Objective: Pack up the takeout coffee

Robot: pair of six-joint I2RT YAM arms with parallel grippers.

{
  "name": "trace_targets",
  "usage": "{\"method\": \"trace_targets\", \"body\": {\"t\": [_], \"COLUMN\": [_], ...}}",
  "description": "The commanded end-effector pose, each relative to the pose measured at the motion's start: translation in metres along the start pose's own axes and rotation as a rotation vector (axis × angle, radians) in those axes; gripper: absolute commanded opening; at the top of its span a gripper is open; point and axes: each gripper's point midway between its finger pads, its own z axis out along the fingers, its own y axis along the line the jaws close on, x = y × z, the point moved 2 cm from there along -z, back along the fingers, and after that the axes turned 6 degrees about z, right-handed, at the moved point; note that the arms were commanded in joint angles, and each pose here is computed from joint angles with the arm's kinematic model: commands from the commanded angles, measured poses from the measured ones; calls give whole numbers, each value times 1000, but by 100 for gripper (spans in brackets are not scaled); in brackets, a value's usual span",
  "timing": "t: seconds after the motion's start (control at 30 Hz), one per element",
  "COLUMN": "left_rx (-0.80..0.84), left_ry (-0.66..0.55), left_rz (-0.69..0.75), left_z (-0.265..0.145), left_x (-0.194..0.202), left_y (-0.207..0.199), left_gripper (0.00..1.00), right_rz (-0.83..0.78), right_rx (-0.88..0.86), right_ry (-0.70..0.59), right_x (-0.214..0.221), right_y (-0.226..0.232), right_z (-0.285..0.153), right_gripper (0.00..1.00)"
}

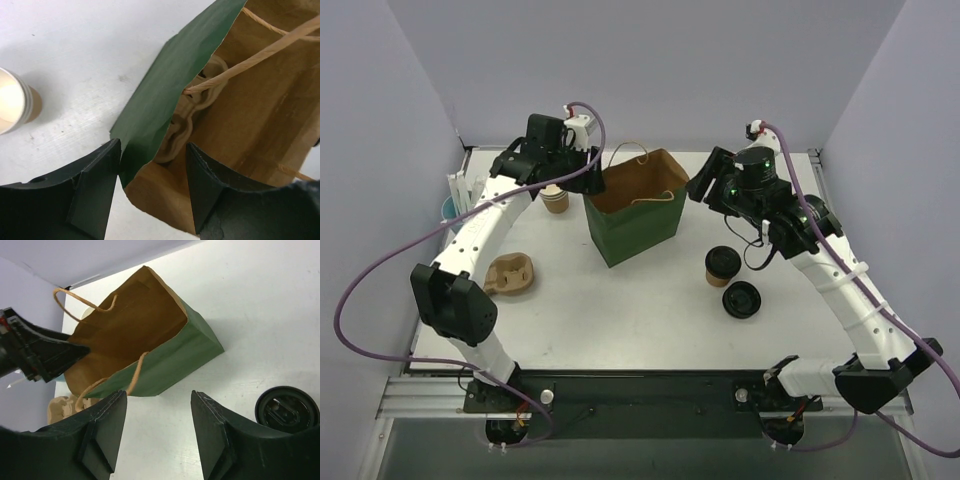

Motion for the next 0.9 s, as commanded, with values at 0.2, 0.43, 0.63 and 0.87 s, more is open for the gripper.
{"method": "trace_targets", "body": {"t": [0.2,0.43,0.63,0.87], "left_rx": [224,121,81,51], "left_ry": [-95,-25,25,-18], "left_rz": [-291,-290,-260,-204], "left_z": [-69,-48,-26,-37], "left_x": [10,35,43,20], "left_y": [-90,-81,-70,-68], "left_gripper": [63,62,62,63], "right_rz": [32,43,10,89], "right_rx": [141,274,282,335], "right_ry": [10,8,12,-3], "right_x": [4,11,14,19], "right_y": [-17,-40,-53,-80], "right_z": [24,27,16,-17], "right_gripper": [54,54,55,53]}}
